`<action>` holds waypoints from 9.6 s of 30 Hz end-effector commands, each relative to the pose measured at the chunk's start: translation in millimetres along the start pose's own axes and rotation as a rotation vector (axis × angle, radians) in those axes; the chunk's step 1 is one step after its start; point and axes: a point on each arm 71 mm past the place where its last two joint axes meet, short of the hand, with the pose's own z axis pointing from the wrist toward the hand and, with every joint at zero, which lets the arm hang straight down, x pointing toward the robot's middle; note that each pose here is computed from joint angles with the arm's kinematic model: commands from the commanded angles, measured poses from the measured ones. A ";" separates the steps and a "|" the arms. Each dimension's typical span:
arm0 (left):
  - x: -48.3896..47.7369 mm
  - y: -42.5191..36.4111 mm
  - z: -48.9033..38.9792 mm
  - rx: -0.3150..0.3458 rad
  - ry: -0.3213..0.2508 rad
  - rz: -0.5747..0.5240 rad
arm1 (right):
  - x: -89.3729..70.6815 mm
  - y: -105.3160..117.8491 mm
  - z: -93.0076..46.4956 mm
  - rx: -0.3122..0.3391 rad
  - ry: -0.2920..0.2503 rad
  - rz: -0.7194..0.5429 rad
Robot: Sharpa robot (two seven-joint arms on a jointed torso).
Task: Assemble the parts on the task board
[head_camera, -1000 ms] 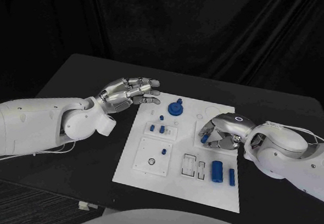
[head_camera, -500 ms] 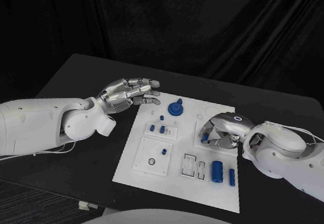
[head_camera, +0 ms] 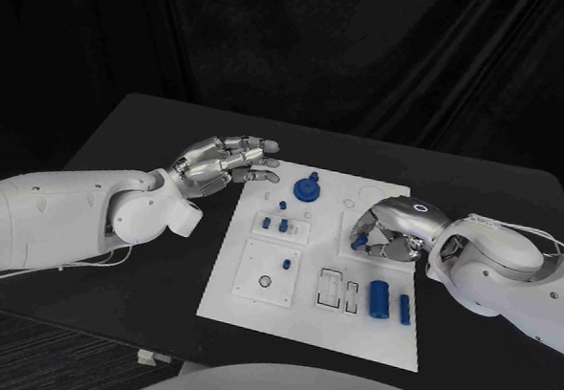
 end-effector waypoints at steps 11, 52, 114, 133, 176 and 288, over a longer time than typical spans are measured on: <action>0.2 0.1 0.0 0.009 0.007 -0.014 | -48.9 25.9 -3.5 -0.061 -0.072 -0.058; 0.7 2.3 1.9 0.002 0.010 -0.016 | 8.0 157.4 66.1 -0.439 0.051 -0.186; -1.6 4.8 3.3 -0.022 0.014 -0.017 | 32.9 153.9 70.0 -0.410 0.128 -0.186; -2.3 5.3 3.2 -0.025 0.014 -0.017 | 29.1 153.2 71.1 -0.437 0.067 -0.175; -2.0 -6.7 -1.1 0.139 0.010 0.260 | -37.8 -10.6 -40.6 0.387 0.111 0.317; 2.4 19.0 -11.2 0.028 0.108 0.279 | 22.9 14.1 -38.2 0.493 0.500 0.742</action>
